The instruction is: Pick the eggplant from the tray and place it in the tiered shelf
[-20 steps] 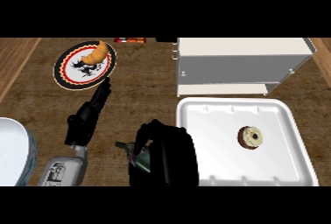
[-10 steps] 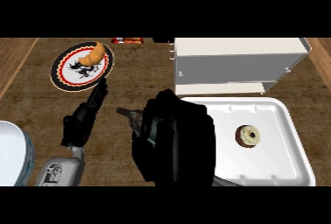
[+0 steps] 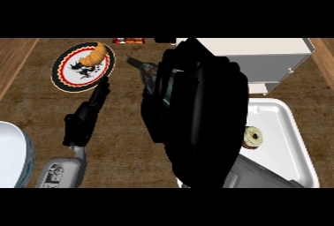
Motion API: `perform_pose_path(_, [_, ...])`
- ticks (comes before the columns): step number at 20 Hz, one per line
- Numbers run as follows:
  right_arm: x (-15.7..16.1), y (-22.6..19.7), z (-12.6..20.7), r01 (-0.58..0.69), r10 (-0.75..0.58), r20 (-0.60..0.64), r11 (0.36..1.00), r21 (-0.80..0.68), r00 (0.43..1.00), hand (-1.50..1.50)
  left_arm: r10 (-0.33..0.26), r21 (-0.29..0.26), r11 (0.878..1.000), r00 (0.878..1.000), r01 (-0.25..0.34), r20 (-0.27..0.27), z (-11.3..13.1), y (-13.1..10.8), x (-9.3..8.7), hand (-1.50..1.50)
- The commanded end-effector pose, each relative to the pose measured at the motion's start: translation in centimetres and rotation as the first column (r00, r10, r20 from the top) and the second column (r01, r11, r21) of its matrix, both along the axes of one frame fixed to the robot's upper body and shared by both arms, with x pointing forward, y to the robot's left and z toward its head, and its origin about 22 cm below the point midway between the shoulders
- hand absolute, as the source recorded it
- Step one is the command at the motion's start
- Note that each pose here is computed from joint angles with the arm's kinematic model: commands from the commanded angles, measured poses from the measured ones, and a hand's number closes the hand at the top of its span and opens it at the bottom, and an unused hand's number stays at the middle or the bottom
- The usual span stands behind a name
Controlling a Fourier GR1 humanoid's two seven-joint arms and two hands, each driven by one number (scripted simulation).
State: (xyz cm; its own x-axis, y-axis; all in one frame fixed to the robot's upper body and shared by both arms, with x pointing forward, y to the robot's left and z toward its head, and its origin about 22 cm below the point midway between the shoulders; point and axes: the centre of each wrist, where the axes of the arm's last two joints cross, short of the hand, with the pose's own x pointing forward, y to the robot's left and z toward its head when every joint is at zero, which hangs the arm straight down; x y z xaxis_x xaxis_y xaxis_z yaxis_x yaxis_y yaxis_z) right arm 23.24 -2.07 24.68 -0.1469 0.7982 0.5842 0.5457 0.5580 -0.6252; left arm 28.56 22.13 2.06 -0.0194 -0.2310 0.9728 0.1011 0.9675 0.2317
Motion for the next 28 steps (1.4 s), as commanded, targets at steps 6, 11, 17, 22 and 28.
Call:
perform_pose_path(6, [2.2, -1.4, 3.9, 0.249, -0.245, -0.065, 0.968, 0.043, 0.967, 1.50, 0.008, -0.013, 1.000, 1.000, -0.008, 0.002, -0.9, 1.2, -0.5, 0.00])
perform_pose_path(11, [4.2, -1.6, 6.3, 0.259, -0.258, -0.031, 0.965, 0.026, 0.966, 1.50, 0.010, 0.006, 1.000, 1.000, -0.010, -0.004, -1.2, 0.5, 0.9, 0.00])
perform_pose_path(17, [6.6, -5.0, 7.0, 0.297, -0.296, 0.021, 0.951, -0.084, 0.955, 1.50, 0.007, -0.007, 1.000, 1.000, -0.007, -0.008, -0.7, -0.7, -0.6, 0.00])
perform_pose_path(22, [10.2, -3.2, 4.3, 0.317, -0.317, 0.017, 0.941, -0.118, 0.948, 1.50, 0.002, -0.017, 1.000, 1.000, -0.002, -0.002, -1.3, 0.2, -0.7, 0.00])
perform_pose_path(28, [13.9, -6.8, 4.0, 0.276, -0.261, 0.094, 0.939, -0.207, 0.961, 1.50, -0.010, -0.014, 1.000, 1.000, 0.010, -0.002, -0.5, -1.2, 0.3, 0.00])
